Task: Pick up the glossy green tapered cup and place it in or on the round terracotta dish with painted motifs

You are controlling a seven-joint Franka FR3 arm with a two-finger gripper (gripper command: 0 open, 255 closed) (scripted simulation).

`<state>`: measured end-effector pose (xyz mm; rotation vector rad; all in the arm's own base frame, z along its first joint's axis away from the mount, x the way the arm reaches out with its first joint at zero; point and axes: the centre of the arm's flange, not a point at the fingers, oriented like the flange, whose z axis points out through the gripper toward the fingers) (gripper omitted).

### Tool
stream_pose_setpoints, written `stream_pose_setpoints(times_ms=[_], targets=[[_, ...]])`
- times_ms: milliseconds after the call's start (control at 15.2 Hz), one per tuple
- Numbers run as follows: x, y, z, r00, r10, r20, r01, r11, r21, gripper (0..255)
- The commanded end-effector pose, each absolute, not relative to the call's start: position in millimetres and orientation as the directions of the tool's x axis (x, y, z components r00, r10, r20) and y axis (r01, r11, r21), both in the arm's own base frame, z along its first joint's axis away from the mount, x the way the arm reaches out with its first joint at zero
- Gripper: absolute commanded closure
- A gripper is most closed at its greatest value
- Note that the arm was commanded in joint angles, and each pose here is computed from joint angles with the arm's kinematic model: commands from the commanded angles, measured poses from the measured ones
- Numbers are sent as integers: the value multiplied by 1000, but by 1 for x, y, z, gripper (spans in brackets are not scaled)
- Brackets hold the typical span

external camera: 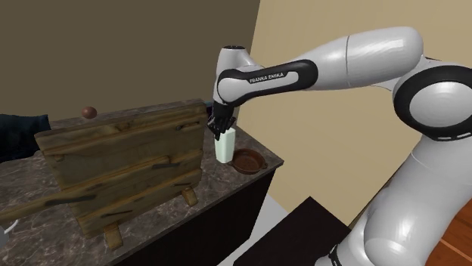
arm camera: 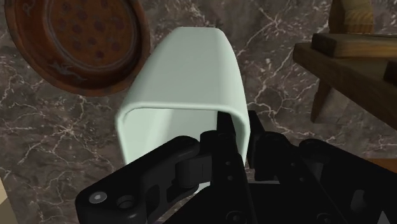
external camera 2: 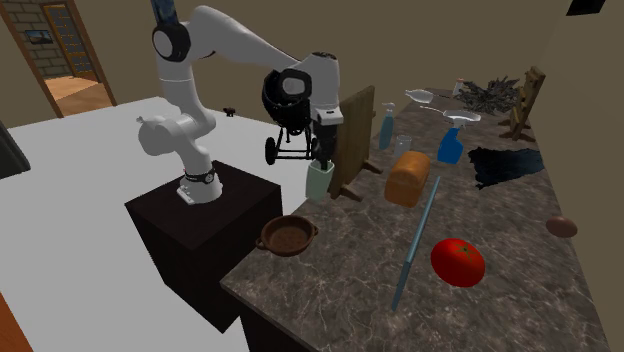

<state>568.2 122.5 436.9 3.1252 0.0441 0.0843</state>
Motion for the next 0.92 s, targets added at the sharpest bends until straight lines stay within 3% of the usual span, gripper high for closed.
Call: stream_pose_setpoints(times_ms=[0,858], targets=[[568,124,448,998,29,54,28,-999,16,255],[543,2,504,998,29,54,28,-999,16,255]])
